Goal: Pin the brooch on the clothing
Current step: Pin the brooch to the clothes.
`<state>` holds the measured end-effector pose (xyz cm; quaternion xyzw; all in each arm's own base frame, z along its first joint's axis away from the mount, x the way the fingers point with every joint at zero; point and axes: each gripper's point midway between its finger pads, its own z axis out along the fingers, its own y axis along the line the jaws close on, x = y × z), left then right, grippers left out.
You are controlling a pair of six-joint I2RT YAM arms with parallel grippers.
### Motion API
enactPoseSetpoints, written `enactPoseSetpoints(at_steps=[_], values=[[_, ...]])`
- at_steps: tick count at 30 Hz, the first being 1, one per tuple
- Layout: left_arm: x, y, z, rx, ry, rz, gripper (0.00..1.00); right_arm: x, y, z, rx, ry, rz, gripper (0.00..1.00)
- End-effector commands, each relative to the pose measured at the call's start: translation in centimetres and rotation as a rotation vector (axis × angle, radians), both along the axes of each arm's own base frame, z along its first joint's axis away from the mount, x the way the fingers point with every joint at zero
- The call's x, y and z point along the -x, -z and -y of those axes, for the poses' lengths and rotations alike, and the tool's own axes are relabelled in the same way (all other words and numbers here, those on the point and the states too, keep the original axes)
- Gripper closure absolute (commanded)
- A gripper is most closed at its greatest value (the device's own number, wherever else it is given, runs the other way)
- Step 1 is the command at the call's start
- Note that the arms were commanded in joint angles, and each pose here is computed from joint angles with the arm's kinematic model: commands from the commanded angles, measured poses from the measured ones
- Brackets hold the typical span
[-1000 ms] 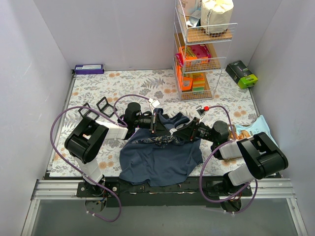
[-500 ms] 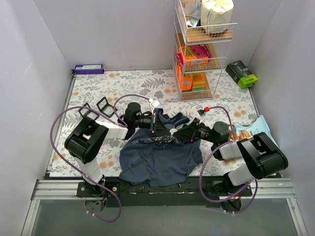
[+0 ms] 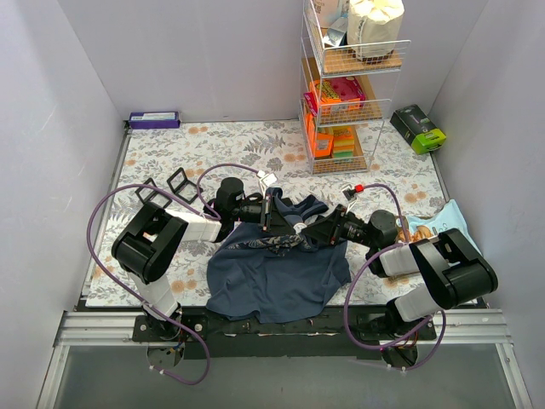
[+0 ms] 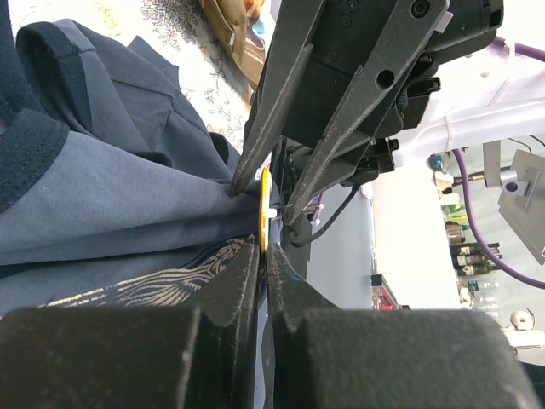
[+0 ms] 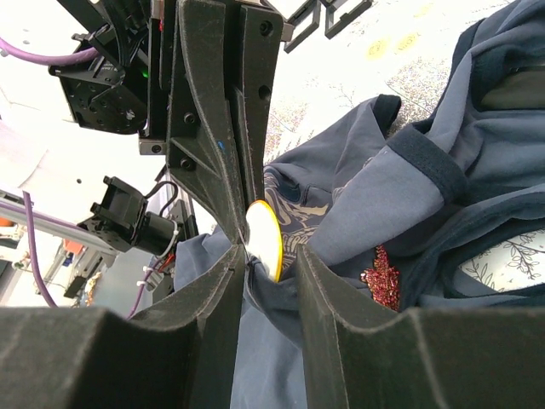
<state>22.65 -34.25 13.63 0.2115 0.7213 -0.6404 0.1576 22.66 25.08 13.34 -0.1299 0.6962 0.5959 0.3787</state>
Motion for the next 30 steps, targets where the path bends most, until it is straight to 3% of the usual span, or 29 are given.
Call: enactPoseSetpoints(at_steps=[1, 19, 30], values=[[0.38, -2.33, 0.08, 0.045, 0.017, 0.069, 1.00, -0.13, -4.40, 0.23, -0.096, 0.003, 0.238, 0.62], [0.57, -2.52, 0.11, 0.050, 0.021, 0.070, 1.00, -0.62, -4.12, 0.13, -0.096, -0.001, 0.230, 0.63], [0.63, -2.38, 0.18, 0.050, 0.026, 0.067, 1.00, -0.53, -3.68, -0.25, -0.095, -0.037, 0.217, 0.69]])
